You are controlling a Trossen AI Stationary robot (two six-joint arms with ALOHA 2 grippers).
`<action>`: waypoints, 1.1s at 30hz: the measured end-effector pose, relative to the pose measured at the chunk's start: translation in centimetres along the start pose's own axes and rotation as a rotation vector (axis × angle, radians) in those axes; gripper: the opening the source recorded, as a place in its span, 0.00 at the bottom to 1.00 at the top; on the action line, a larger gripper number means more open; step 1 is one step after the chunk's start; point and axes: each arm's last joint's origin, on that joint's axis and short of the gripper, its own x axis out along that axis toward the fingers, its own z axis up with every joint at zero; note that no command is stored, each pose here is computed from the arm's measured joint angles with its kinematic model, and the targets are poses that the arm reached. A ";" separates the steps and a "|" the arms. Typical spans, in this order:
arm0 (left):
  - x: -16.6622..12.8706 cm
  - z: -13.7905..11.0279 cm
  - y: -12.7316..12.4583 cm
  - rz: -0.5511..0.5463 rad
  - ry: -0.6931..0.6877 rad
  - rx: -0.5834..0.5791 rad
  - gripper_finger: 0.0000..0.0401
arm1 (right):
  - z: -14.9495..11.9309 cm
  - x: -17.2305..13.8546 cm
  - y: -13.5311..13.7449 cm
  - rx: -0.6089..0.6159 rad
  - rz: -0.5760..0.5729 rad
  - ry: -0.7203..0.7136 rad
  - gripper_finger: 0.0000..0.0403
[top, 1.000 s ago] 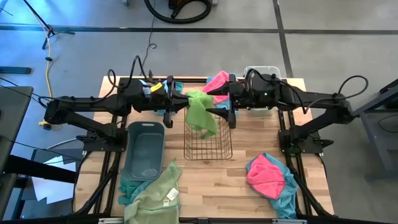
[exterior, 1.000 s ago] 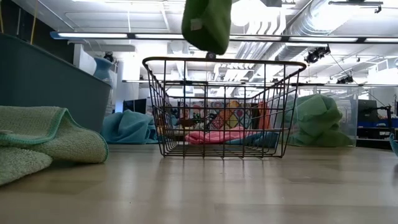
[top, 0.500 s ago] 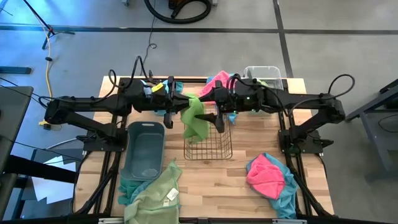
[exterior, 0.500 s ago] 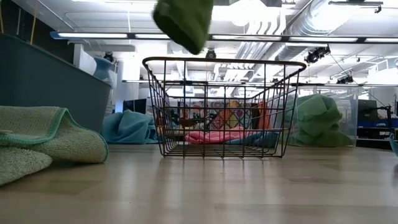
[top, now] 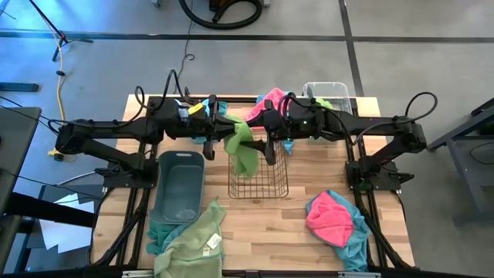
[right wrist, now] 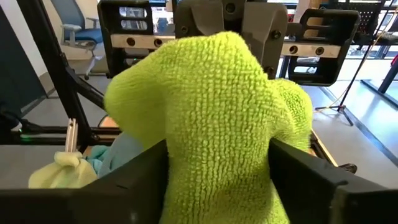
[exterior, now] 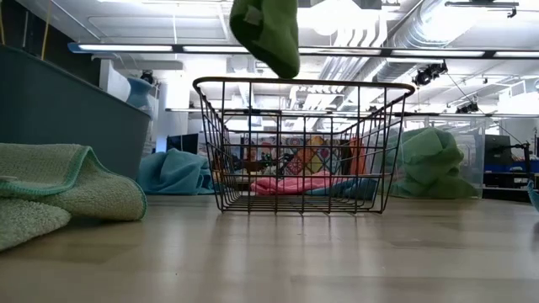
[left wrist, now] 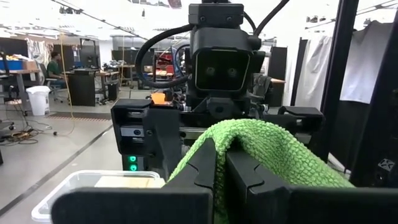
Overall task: Sort microfiber towel by color & place in baskets
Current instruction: Put the green towel into the transparent bin
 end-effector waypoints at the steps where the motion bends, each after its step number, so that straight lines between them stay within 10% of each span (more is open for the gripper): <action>1: 0.0 0.0 0.0 0.000 0.000 0.000 0.00 | 0.0 0.0 0.0 -0.005 0.000 0.001 0.57; 9: 0.0 0.0 0.0 -0.005 0.000 0.023 0.06 | 0.0 0.0 0.1 0.001 0.043 0.002 0.05; 33: -4.3 1.6 0.9 0.065 0.227 -0.094 0.47 | 0.8 -5.7 -1.5 0.028 -0.022 0.095 0.01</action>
